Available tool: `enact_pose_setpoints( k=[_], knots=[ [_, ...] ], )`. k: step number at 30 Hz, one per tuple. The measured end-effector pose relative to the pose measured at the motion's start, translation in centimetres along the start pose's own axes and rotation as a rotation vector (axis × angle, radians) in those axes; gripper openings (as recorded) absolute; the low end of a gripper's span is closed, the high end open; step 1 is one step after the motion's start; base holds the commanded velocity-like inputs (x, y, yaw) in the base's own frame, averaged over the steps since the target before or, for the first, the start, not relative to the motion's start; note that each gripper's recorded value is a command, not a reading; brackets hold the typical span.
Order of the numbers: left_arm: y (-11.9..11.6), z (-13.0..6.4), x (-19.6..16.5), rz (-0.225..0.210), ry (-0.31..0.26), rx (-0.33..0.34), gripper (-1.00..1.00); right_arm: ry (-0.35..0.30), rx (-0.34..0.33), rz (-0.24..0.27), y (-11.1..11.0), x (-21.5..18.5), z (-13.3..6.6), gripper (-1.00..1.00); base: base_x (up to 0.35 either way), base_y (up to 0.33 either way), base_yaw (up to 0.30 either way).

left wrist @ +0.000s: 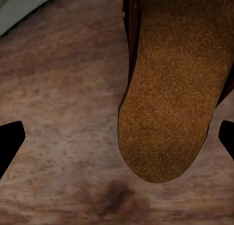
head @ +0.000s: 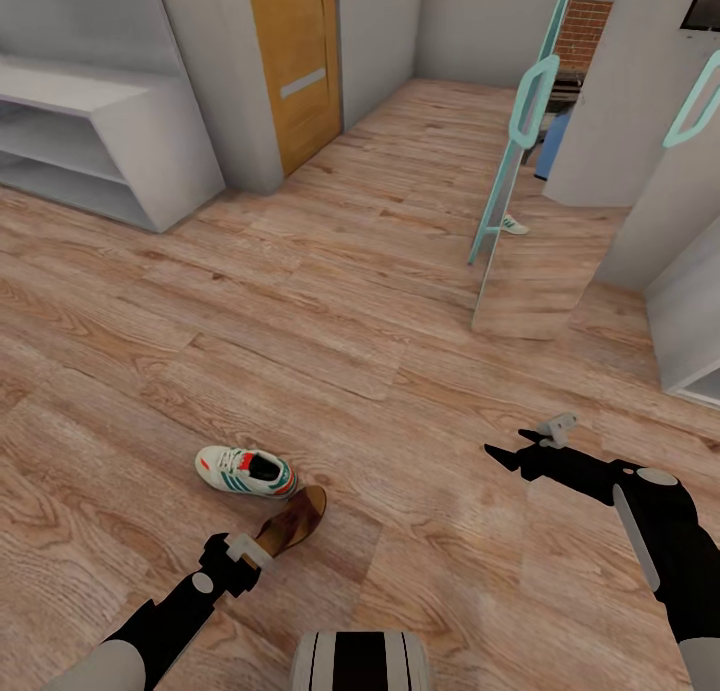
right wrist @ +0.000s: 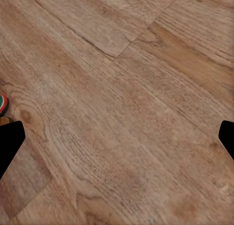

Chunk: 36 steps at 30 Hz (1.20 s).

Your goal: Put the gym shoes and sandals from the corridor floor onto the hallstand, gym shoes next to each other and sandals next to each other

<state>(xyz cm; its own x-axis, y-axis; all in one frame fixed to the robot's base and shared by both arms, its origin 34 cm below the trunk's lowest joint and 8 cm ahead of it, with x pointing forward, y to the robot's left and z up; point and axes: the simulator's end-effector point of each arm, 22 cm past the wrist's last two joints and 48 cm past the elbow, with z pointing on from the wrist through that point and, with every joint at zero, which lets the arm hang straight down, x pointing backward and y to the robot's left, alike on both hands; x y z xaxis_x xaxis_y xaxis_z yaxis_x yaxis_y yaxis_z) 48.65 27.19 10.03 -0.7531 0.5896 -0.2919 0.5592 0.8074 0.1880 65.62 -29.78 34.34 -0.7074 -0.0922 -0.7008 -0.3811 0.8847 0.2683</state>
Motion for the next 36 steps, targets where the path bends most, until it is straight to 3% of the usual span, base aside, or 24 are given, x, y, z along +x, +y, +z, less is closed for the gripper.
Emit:
enact_pose_setpoints(
  k=[36],
  knots=[
    [-0.24, -0.01, -0.65, 0.003, -0.016, -0.002, 1.0, -0.007, 0.008, -0.006, -0.2, -0.47, -0.21, 1.0, -0.024, 0.027, 0.0]
  ],
)
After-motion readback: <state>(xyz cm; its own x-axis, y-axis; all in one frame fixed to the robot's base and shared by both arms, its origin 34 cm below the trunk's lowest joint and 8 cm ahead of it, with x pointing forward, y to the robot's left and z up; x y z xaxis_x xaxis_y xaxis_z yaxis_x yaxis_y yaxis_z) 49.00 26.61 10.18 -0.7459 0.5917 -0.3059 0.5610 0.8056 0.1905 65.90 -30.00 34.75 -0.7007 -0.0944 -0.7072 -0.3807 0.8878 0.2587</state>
